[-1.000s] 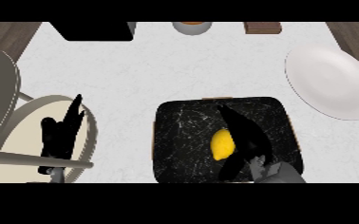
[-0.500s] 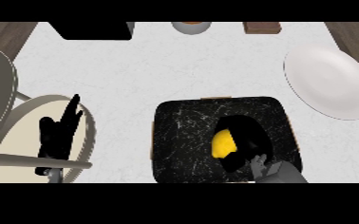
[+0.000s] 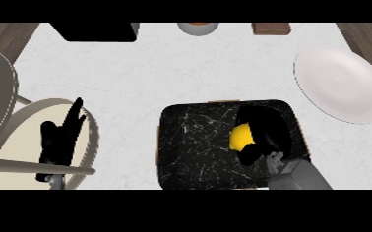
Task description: Pick the lemon from the tray and place it in the plate
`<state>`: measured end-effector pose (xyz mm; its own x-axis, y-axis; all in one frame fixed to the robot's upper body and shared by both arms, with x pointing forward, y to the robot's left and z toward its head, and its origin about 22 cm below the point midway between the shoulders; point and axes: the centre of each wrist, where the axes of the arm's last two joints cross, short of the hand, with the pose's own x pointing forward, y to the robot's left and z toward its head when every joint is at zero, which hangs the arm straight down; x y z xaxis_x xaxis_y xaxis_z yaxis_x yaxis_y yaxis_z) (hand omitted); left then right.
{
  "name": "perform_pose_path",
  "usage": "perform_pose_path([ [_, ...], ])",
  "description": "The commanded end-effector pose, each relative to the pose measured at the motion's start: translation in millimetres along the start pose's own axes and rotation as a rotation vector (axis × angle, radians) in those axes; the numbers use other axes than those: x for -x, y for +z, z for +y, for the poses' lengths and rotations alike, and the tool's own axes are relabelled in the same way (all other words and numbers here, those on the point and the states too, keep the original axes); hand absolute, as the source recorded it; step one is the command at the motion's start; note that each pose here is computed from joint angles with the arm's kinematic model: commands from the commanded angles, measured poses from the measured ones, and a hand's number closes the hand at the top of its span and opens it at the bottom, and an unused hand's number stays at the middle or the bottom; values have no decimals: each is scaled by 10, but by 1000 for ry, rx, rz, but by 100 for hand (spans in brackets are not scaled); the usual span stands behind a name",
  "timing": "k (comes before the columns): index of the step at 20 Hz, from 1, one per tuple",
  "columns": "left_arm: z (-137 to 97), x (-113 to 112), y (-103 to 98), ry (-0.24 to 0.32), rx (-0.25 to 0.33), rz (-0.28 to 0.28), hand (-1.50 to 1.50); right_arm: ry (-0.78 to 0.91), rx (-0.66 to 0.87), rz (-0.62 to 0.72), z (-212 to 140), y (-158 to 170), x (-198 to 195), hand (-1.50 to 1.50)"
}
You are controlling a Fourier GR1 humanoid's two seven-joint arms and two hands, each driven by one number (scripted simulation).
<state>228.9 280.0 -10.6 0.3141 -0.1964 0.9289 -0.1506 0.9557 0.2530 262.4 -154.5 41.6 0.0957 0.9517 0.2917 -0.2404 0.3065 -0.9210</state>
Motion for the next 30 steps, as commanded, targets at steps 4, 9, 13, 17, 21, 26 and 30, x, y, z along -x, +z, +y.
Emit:
perform_pose_path([
  [4, -248, -5, -71, 45, 64, -43, 0, -88, 249, 86, -722, -745, 747, 150],
  [9, -300, -24, -129, 31, 52, -37, 0, -87, 390, 39, -970, -982, 695, 150],
  [13, -315, -134, -90, 38, 43, -23, 0, -85, 642, 84, -1296, -917, 755, 150],
  [17, -369, 5, -33, 41, 65, -22, 0, -128, 709, 152, -1613, -932, 890, 150],
  [21, -297, -13, -168, 34, 51, -36, 0, -176, 702, 253, -1435, -1000, 1153, 150],
  [26, -187, -158, -157, 25, 67, -39, 0, -180, 720, 311, -1623, -1069, 1706, 150],
  [30, -448, -205, -67, 37, 59, -45, 0, -141, 677, 367, -1639, -1085, 1961, 150],
])
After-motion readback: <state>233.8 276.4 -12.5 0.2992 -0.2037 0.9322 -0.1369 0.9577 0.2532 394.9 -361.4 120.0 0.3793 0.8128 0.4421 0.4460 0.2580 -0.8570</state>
